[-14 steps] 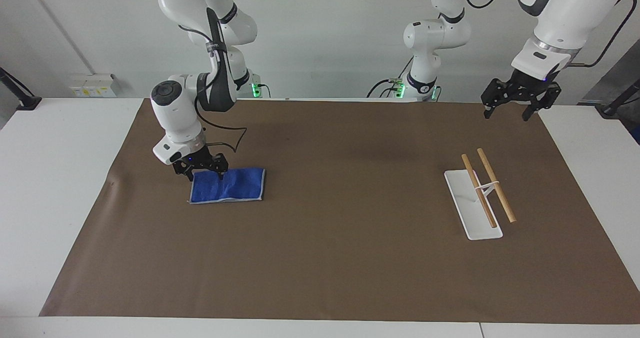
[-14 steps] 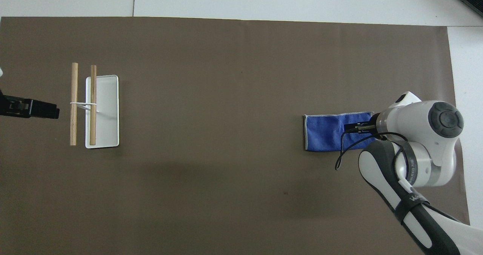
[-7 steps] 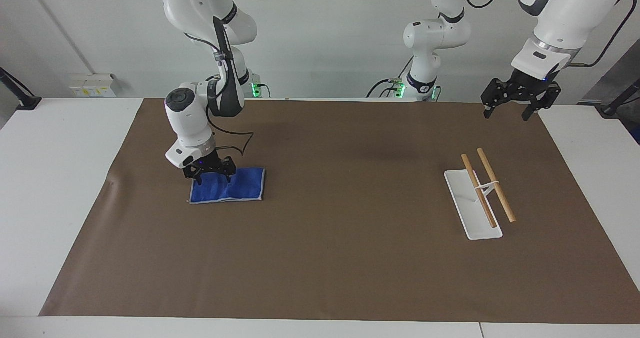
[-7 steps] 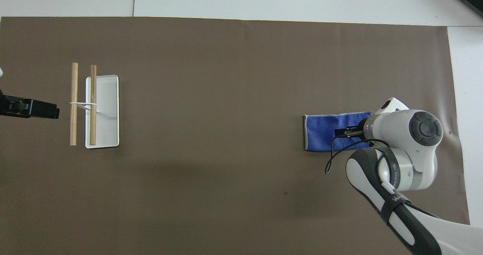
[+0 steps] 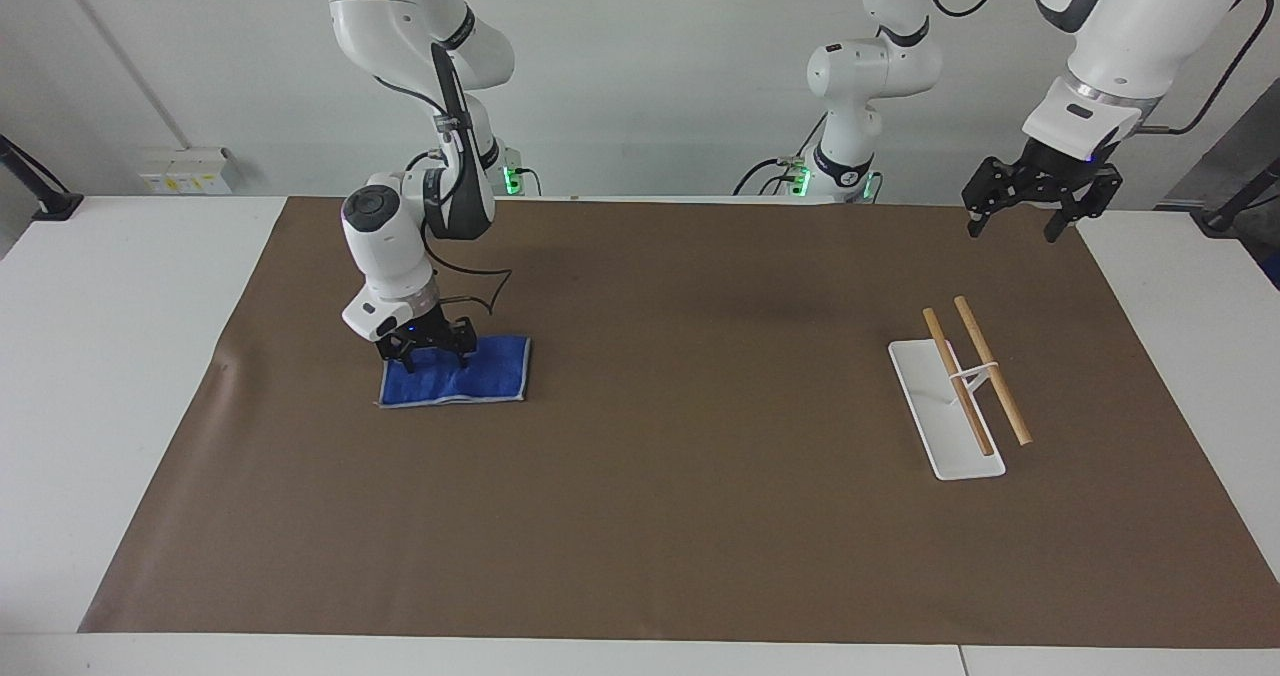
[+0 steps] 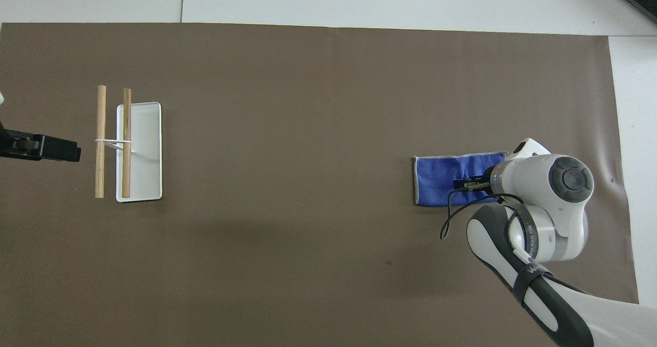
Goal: Right arm passes towel to left arm to hang
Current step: 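Reach the right gripper down to the blue towel's near edge, then grasp the blue towel with the right gripper and lift it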
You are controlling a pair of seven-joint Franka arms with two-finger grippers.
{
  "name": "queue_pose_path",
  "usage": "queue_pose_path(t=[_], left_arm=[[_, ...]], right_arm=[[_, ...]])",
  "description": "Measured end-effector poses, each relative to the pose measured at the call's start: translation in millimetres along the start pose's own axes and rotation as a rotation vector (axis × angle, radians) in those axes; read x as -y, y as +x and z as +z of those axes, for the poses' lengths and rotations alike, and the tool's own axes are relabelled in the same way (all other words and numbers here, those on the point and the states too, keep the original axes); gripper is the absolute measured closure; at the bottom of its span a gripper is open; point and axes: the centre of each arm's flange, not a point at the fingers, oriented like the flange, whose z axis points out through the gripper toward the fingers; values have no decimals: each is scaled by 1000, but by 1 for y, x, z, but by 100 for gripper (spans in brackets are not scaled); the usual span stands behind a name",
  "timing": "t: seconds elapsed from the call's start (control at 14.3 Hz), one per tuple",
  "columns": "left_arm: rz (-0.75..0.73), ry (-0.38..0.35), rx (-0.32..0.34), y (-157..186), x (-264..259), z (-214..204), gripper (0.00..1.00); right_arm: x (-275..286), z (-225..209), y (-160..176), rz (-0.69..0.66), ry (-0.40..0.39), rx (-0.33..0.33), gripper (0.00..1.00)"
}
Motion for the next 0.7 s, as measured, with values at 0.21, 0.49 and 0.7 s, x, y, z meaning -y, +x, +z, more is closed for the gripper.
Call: queue_pose_path(t=[0.21, 0.49, 0.7], left_arm=[[0, 0, 0, 0, 0, 0, 0], [0, 0, 0, 0, 0, 0, 0], [0, 0, 0, 0, 0, 0, 0]], right_arm=[[-1, -4, 1, 17, 11, -10, 53], [3, -10, 5, 48, 35, -18, 95], [8, -27, 19, 66, 50, 4, 96]])
